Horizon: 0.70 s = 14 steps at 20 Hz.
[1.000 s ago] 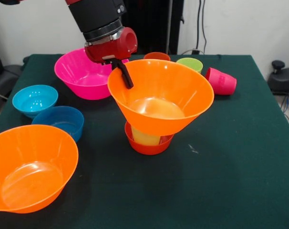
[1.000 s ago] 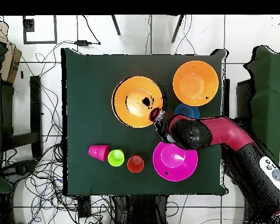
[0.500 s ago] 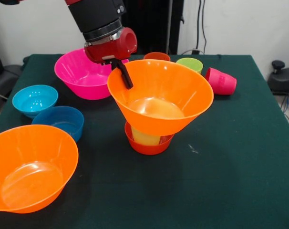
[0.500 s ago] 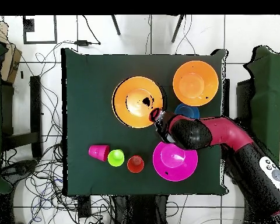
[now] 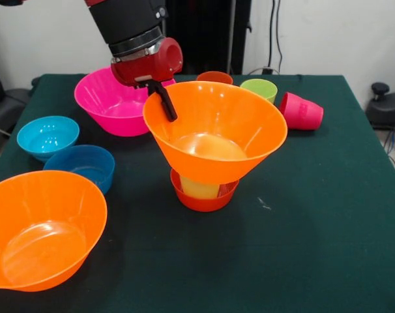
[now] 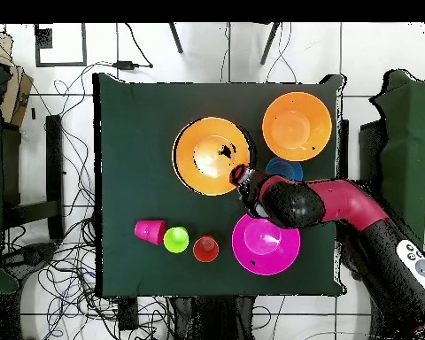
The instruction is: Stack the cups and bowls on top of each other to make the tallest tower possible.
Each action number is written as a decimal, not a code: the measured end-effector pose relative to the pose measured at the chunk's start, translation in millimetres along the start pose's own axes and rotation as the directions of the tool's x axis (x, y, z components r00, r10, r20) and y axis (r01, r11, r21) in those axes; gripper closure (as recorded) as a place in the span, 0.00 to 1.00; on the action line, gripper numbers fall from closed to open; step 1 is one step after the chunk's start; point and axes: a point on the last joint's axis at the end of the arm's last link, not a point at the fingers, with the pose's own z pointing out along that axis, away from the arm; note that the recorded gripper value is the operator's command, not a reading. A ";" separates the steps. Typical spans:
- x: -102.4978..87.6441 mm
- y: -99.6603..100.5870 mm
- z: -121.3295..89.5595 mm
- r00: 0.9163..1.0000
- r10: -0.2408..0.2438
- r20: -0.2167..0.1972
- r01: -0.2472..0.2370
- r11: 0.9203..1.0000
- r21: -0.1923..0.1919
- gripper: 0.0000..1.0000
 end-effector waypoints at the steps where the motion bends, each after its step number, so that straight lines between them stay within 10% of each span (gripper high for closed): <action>1: -0.6 -1.6 -0.7 1.000 0.002 0.001 -0.002 1.000 0.000 1.00; 14: -9.1 -24.9 -10.9 0.999 0.035 0.022 -0.035 0.999 0.004 1.00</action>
